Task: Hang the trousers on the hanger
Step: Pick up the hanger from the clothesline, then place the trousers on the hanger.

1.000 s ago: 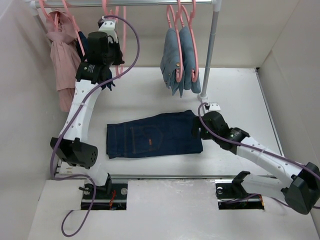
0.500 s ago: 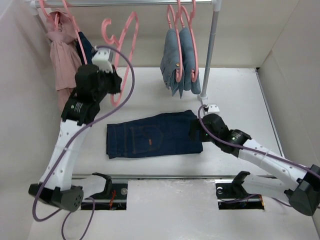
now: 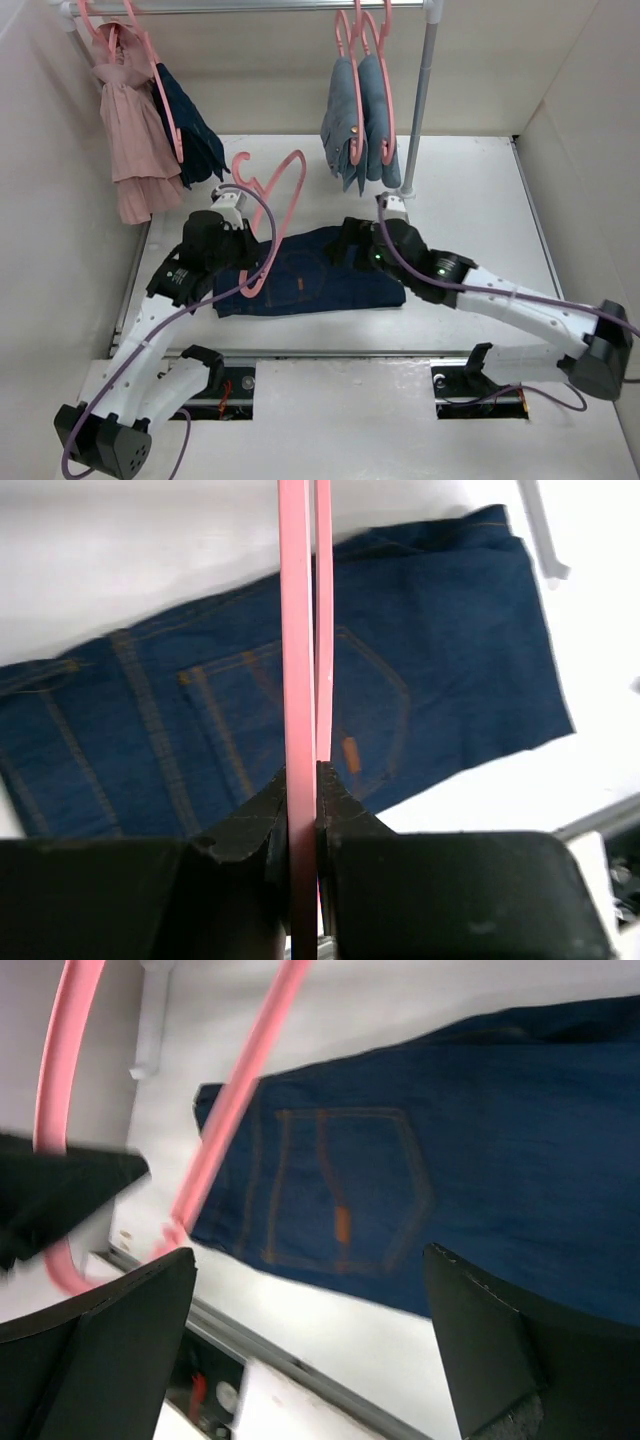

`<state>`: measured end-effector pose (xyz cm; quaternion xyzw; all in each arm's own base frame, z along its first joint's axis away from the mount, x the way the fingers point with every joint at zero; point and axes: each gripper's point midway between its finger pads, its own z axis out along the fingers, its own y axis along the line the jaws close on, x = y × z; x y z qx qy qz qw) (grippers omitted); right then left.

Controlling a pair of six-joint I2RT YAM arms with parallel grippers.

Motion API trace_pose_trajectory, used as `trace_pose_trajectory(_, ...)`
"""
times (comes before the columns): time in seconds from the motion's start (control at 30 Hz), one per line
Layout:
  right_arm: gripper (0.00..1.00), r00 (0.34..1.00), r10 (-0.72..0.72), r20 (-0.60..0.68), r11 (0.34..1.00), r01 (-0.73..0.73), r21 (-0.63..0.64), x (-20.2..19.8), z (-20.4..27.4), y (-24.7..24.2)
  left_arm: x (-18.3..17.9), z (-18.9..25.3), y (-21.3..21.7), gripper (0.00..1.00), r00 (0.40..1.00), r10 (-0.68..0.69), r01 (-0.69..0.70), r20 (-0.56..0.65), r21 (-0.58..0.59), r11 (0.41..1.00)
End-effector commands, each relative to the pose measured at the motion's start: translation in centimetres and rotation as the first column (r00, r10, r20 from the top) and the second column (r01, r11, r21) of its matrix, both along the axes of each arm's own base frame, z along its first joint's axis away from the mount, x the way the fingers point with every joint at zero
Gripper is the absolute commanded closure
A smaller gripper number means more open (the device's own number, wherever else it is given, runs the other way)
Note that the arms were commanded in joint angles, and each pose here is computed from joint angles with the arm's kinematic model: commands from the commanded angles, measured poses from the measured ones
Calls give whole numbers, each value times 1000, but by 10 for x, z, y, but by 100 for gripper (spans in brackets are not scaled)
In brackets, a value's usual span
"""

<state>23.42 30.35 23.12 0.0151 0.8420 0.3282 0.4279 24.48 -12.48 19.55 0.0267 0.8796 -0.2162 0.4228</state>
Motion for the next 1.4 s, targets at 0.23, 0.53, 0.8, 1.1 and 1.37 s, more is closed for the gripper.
trace_pose_trajectory(0.23, 1, 972, 27, -234, 983, 17, 182, 41, -22, 122, -2, 42, -34, 100, 995, -27, 46, 99, -196, 980)
trace_pose_trajectory(0.53, 31, 957, 110, -268, 976, -54, 209, 54, -50, 147, -19, 29, -43, 100, 991, -100, 117, 85, -232, 966)
trace_pose_trajectory(0.8, 100, 950, 219, -224, 970, -186, 159, 43, -74, 151, -35, 36, -65, 0, 927, -322, 360, 192, -209, 909)
trace_pose_trajectory(1.1, 100, 939, 240, -247, 970, -241, 28, 23, -115, 93, -20, 70, -39, 0, 925, -214, 265, 314, -127, 956)
trace_pose_trajectory(1.37, 100, 959, 199, -205, 977, -210, -37, 26, -111, 75, 7, 40, -31, 0, 975, -148, 164, 164, -90, 982)
